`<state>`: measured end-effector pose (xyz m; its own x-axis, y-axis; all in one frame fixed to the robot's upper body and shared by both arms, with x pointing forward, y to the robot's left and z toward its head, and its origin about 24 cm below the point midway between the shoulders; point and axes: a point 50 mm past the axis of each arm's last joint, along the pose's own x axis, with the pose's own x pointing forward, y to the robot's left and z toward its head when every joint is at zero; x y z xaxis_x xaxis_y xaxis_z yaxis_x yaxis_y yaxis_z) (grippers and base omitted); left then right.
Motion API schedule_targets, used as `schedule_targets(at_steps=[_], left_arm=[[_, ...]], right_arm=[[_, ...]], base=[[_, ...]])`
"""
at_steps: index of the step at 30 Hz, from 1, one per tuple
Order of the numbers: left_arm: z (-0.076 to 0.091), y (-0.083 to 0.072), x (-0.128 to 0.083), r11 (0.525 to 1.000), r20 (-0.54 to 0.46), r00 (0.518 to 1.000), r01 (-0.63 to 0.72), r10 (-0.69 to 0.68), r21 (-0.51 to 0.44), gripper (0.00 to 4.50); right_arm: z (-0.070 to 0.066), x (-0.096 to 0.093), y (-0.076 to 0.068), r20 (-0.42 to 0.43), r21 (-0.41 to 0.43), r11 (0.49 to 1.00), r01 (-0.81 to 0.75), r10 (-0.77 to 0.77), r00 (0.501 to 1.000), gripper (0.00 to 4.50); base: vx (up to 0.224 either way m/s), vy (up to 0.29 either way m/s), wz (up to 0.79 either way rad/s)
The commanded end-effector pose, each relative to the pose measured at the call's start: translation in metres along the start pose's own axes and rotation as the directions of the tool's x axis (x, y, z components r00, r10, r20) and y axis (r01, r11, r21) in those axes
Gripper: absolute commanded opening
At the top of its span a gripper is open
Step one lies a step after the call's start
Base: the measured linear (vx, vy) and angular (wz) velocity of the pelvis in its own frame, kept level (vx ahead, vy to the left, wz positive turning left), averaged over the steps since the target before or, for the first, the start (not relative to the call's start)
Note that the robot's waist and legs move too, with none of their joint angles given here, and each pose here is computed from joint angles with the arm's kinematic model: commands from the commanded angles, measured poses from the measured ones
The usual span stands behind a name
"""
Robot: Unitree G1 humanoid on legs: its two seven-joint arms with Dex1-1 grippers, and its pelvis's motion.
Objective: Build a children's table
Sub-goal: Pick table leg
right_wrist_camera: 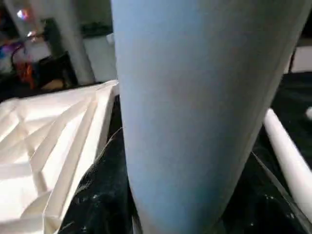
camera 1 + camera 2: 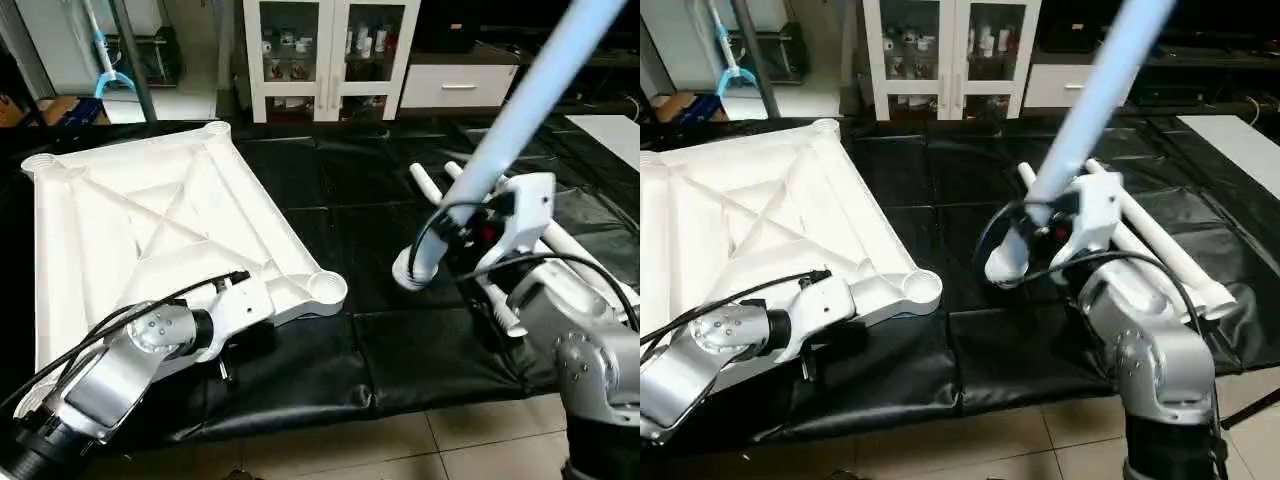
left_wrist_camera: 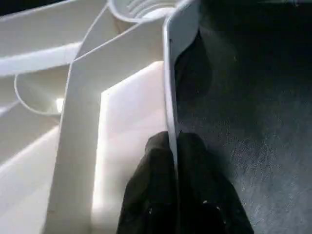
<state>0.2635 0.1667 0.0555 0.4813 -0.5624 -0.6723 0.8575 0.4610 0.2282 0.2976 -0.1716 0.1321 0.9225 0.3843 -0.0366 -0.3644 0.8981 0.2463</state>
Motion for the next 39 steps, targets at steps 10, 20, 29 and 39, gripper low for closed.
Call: schedule_targets(at_steps=[10,20,29,39], left_arm=[[0.012,-0.008,0.006,0.998,0.083,0.994,0.065,-0.066,0.014,0.01],[0.022,-0.010,0.000,0.997,0.158,0.984,0.072,-0.077,0.038,0.59],[0.039,0.009,-0.036,0.994,0.322,0.944,0.095,-0.071,-0.057,1.32],[0.129,0.059,-0.057,0.923,0.718,0.619,-0.030,0.318,-0.383,2.17]], right_arm=[[-0.002,0.031,0.017,-0.076,-0.006,0.993,-0.117,0.116,0.990,1.78],[0.000,0.024,0.008,-0.076,-0.098,0.991,-0.093,0.086,0.993,1.78],[0.006,0.020,0.011,-0.070,-0.118,0.986,-0.115,0.107,0.992,1.78],[0.010,0.028,0.027,-0.212,-0.357,0.908,-0.218,0.149,0.966,1.78]], base=[[0.000,0.000,0.00],[0.000,0.000,0.00],[0.000,0.000,0.00],[0.000,0.000,0.00]])
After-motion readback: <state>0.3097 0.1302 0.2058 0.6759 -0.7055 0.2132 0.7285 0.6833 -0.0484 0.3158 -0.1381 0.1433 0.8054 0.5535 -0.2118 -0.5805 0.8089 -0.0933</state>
